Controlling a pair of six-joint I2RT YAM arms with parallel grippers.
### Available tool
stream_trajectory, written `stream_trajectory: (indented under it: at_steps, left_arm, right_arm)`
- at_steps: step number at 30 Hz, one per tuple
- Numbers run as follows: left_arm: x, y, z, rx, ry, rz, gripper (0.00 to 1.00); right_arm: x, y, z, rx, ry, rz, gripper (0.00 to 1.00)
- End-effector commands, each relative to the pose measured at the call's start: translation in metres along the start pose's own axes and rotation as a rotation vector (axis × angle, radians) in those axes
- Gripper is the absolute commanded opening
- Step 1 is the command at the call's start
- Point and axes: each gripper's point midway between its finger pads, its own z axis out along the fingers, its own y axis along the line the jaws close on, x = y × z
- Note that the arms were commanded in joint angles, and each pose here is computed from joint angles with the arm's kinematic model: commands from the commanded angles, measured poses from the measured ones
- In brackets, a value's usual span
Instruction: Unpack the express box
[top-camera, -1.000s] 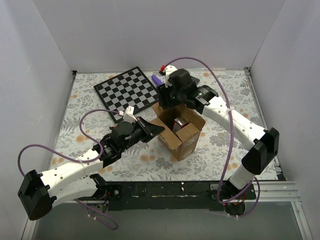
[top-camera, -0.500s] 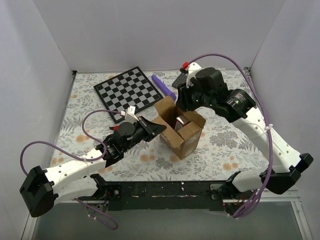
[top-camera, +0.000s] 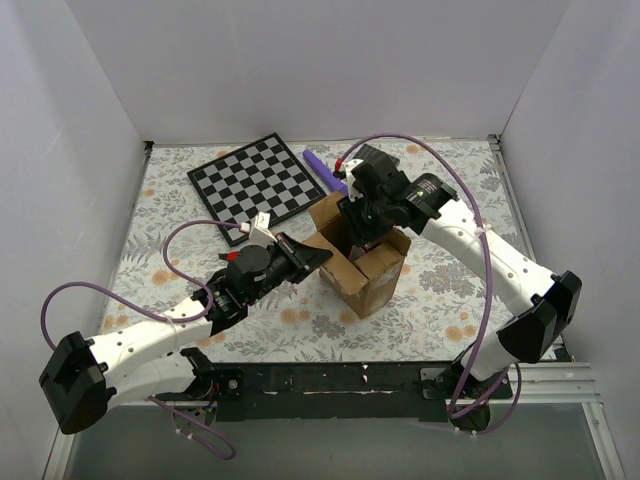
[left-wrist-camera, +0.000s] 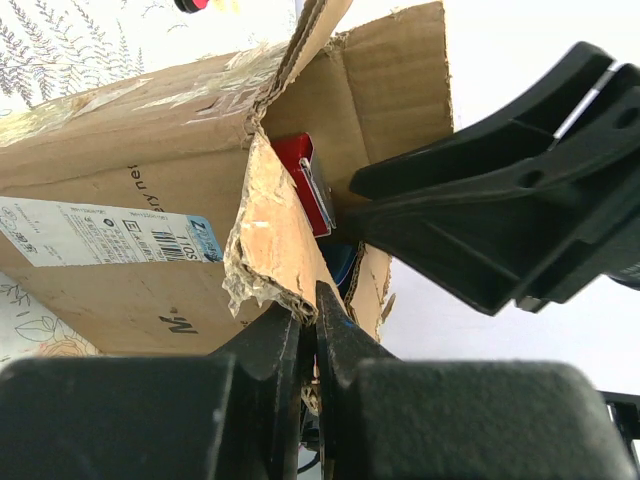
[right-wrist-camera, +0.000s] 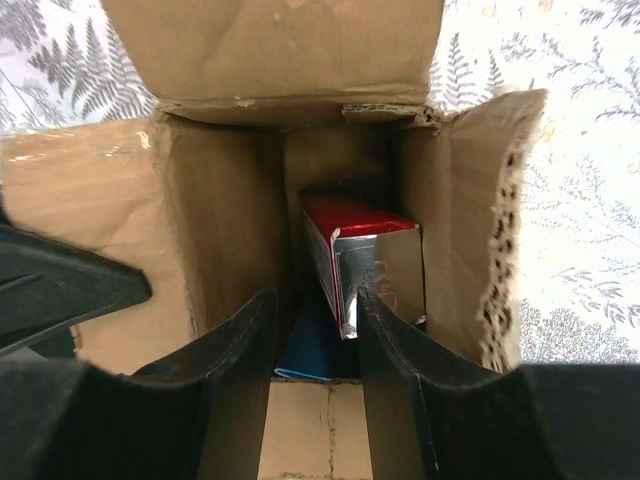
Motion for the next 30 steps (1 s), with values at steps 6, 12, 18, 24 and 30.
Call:
stream_trajectory:
  at_steps: [6,12,18,24,30]
  left_arm:
    - [0.0,0.096,-0.008,-0.323,-0.036,0.119,0.0]
    - [0.001,0.097,-0.004,-0.325,-0.028,0.121,0.0]
    - [0.0,0.095,-0.001,-0.325,-0.033,0.119,0.0]
    - [-0.003,0.094,0.001,-0.33,-0.053,0.11,0.0]
    - [-0.004,0.095,0.002,-0.339,-0.061,0.095,0.0]
  right_arm:
    - [0.025,0.01,0.001,-0.03,0.115,-0.03,0.43]
    - [0.036,0.014,-0.004,-0.044,0.142,-0.035,0.41]
    - [0.032,0.017,-0.026,-0.051,0.104,-0.022,0.39]
    - [0.036,0.019,-0.048,-0.056,0.085,-0.006,0.39]
    - [0.053,0.018,-0.063,-0.054,0.097,0.014,0.39]
